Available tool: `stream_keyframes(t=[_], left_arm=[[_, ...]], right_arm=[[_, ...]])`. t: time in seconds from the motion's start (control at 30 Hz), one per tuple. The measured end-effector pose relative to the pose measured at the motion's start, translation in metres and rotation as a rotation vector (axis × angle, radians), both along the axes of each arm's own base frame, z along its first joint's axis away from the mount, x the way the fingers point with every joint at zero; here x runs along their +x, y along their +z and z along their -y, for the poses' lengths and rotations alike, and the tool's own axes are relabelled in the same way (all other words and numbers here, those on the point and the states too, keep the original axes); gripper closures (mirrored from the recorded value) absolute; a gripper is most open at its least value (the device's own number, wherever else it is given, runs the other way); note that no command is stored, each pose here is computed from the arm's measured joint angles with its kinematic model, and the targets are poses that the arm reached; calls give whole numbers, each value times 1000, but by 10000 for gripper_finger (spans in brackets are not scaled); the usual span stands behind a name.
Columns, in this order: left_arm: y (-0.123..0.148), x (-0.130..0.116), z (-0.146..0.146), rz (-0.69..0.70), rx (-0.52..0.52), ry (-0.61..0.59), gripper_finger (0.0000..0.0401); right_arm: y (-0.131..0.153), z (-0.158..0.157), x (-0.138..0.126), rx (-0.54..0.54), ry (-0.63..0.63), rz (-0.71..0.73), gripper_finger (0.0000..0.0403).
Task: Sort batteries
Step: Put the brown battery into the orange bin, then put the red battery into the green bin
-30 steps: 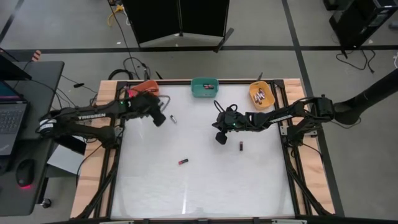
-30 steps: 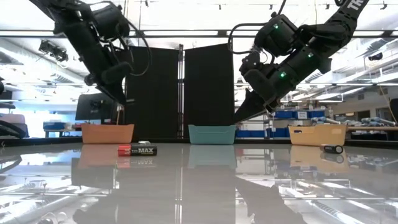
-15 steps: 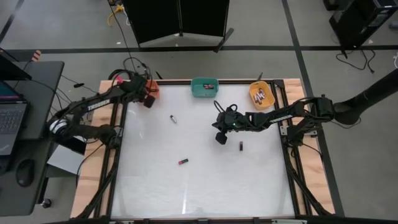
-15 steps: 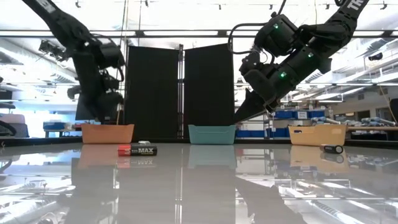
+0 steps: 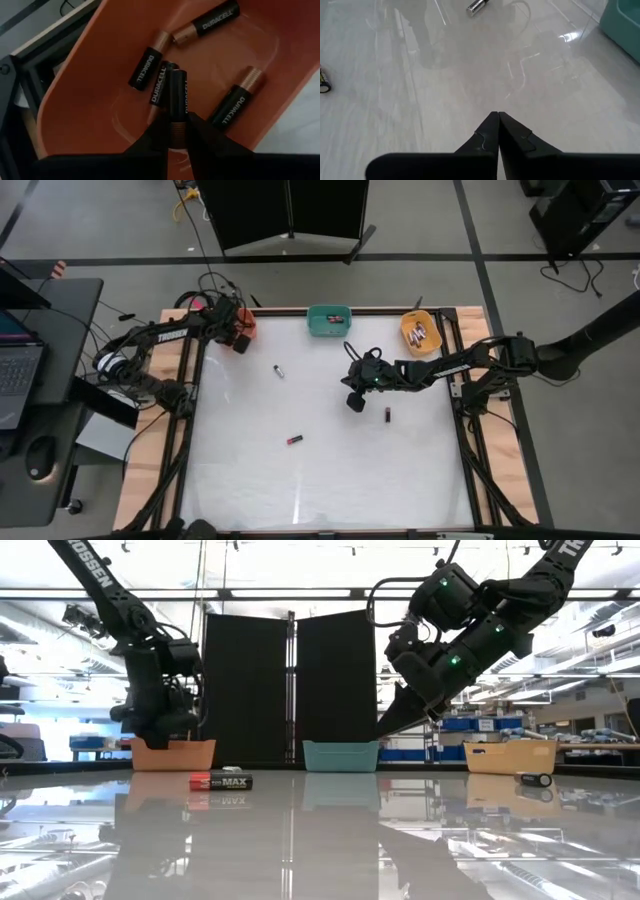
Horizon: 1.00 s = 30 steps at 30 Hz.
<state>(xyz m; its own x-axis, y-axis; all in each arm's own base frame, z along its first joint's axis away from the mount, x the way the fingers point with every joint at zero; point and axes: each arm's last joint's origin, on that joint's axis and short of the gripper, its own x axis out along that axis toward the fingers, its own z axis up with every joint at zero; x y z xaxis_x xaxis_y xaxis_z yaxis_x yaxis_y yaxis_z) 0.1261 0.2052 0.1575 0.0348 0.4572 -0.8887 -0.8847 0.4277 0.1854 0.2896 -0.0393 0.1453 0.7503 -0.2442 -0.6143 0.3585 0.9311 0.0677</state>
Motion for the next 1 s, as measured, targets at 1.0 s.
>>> stream_keyframes(t=[1.0], left_arm=[[4,16,8,-34,50,-164,289]], right_arm=[[0,0,0,1,0,0,371]])
